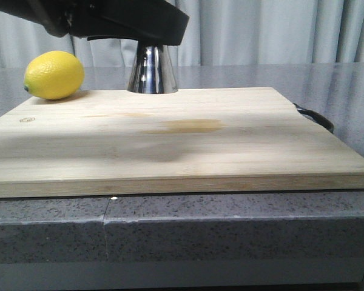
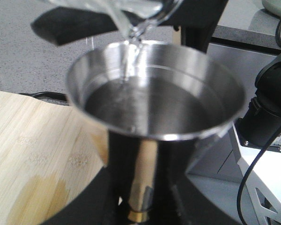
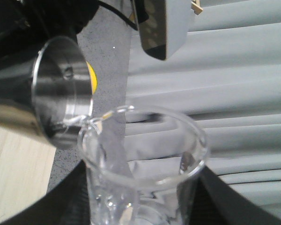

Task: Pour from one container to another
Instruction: 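Tilt the beaker with the right gripper, pouring liquid into the jigger, then lower the empty beaker back onto the board with the right gripper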

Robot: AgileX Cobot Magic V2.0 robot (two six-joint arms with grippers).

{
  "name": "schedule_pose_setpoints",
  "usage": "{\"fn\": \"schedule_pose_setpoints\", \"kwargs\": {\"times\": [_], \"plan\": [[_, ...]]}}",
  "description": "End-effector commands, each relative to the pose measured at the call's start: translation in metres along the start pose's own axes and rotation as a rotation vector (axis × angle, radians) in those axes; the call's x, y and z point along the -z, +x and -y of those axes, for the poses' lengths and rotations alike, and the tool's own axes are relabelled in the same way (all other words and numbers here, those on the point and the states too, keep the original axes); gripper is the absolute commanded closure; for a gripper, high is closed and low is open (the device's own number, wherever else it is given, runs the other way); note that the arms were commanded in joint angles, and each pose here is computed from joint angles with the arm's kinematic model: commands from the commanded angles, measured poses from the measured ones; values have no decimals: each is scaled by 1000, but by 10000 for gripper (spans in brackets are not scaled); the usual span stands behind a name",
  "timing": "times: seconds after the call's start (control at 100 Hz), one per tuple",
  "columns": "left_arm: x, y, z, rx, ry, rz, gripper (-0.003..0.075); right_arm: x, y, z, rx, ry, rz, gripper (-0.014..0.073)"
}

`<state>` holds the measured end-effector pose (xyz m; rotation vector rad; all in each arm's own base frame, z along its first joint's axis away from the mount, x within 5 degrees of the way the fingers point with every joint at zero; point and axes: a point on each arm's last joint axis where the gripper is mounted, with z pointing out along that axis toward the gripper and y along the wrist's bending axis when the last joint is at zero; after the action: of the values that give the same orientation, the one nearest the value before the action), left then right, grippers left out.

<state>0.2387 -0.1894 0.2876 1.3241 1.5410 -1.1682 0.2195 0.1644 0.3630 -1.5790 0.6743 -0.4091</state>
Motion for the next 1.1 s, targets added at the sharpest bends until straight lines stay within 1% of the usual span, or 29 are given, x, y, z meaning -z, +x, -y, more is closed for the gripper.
{"fn": "schedule_pose_setpoints", "kwargs": {"times": [0.0, 0.05, 0.11, 0.19, 0.27, 0.33, 0.42, 0.53, 0.59, 0.63, 0.72, 0.89, 1.09], "plan": [[3, -22, 8, -14, 19, 98, 740, 7, -4, 19, -48, 73, 10, 508], [3, -22, 8, -14, 19, 98, 740, 7, -4, 20, -118, 81, 15, 508], [3, -22, 8, -14, 19, 98, 740, 7, -4, 21, -244, 94, 19, 508], [3, -22, 8, -14, 19, 98, 740, 7, -3, 22, -379, 107, 20, 508], [3, -22, 8, -14, 19, 98, 740, 7, -1, 23, -467, 125, -2, 508], [3, -22, 8, -14, 19, 98, 740, 7, 4, 25, -580, 156, -40, 508], [3, -22, 8, -16, 17, 97, 740, 8, 16, 24, -715, 195, -111, 508], [3, -22, 7, -17, 4, 94, 740, 5, 36, 19, -849, 234, -168, 508], [3, -22, 6, -17, -6, 92, 740, 2, 50, 16, -945, 266, -178, 508], [3, -22, 6, -17, -7, 92, 740, 0, 60, 12, -1004, 278, -185, 508], [3, -22, 6, -17, -7, 92, 740, -6, 79, -2, -1114, 287, -154, 508], [3, -22, 6, -17, -8, 92, 740, -11, 110, -37, -1276, 289, -87, 508], [3, -22, 6, -17, -10, 91, 740, -23, 122, -70, -1352, 244, -9, 508]]}}
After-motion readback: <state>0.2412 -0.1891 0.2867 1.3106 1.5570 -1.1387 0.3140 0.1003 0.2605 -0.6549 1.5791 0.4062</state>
